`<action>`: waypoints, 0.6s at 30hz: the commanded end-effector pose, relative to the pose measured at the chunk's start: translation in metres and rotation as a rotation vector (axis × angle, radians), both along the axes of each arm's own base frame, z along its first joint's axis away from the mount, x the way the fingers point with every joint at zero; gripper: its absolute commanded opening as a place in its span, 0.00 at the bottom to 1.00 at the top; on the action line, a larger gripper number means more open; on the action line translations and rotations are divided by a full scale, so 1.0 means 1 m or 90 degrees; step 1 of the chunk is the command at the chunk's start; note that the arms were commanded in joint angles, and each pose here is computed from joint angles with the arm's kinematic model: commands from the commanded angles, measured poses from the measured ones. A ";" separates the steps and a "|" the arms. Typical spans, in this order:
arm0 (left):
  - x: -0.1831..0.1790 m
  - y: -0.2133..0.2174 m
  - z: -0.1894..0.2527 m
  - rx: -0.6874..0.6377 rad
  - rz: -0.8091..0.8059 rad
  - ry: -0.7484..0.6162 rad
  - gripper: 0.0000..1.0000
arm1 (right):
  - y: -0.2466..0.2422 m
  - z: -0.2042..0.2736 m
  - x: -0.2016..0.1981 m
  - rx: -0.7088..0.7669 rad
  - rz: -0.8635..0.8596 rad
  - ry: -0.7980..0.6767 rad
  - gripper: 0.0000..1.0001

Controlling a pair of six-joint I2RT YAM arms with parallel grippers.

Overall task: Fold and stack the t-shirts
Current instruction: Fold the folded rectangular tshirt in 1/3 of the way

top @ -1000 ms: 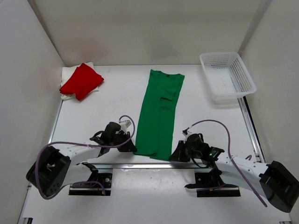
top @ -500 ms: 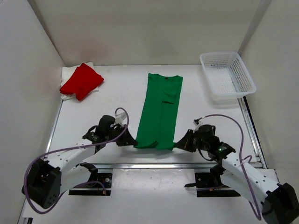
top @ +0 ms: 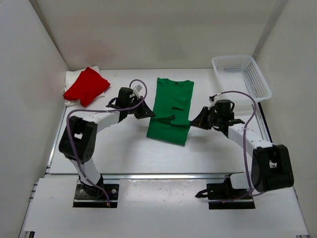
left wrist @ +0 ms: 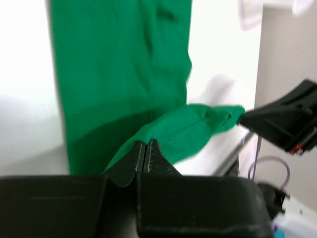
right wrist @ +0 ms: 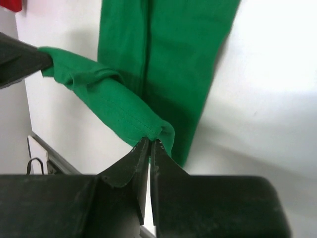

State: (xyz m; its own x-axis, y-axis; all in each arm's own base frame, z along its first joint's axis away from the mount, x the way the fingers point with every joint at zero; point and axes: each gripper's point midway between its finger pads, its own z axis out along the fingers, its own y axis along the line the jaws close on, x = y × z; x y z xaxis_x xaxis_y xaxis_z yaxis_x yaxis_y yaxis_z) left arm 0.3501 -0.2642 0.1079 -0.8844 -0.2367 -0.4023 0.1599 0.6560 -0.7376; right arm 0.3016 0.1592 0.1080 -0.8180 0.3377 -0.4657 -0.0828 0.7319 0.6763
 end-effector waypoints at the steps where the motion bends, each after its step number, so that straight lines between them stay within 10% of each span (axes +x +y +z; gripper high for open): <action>1: 0.034 -0.007 0.009 0.000 0.011 -0.020 0.00 | -0.003 0.015 0.037 0.006 0.016 -0.065 0.01; 15: 0.110 0.003 -0.025 0.008 0.115 -0.018 0.06 | -0.011 -0.026 0.125 -0.001 0.003 -0.030 0.00; 18: 0.114 0.004 -0.009 -0.026 0.130 -0.043 0.37 | -0.010 -0.024 0.131 0.003 -0.009 -0.028 0.08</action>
